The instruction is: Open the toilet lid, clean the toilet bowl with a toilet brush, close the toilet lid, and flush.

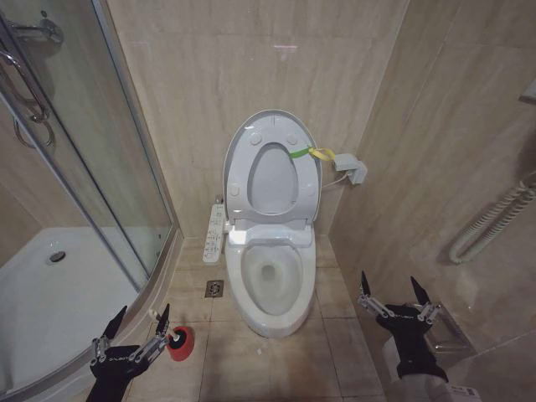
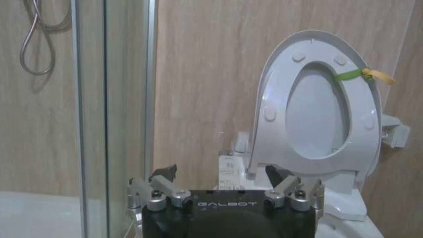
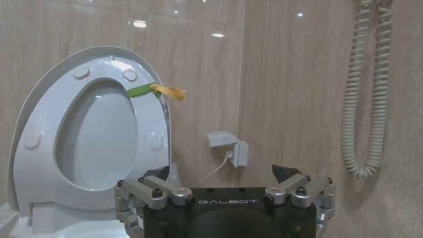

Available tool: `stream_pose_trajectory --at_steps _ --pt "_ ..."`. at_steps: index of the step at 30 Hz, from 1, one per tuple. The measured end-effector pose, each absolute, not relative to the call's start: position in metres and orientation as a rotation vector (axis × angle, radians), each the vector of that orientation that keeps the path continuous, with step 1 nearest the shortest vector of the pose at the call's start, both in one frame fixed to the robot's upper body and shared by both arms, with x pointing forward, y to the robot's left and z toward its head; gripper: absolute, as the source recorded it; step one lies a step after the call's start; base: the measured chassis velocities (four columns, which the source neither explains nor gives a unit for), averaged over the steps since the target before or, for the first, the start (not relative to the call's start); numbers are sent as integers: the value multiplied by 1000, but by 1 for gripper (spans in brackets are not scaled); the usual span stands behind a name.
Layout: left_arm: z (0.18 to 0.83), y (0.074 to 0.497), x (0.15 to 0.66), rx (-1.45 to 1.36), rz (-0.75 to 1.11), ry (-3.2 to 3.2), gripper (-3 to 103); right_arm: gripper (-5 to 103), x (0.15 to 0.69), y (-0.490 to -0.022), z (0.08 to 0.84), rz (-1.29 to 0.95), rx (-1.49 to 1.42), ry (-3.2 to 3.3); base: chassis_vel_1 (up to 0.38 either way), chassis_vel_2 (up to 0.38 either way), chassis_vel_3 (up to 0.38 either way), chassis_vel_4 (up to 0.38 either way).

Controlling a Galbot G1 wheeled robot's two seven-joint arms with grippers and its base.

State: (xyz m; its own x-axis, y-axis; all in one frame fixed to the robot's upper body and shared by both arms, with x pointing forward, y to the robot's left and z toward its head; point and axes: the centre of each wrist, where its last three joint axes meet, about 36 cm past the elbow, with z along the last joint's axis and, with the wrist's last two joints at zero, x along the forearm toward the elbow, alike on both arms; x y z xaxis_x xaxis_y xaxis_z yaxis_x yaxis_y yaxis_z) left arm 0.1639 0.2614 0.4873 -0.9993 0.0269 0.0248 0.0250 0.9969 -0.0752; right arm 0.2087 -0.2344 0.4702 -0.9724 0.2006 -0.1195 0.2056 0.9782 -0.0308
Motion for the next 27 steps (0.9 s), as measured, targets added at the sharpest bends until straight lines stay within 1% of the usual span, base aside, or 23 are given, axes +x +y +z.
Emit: stream_pose_trajectory --at_steps 27 --pt "487 261 164 -41 117 -3113 92 100 209 -234 470 -65 310 3009 0 0 0 0"
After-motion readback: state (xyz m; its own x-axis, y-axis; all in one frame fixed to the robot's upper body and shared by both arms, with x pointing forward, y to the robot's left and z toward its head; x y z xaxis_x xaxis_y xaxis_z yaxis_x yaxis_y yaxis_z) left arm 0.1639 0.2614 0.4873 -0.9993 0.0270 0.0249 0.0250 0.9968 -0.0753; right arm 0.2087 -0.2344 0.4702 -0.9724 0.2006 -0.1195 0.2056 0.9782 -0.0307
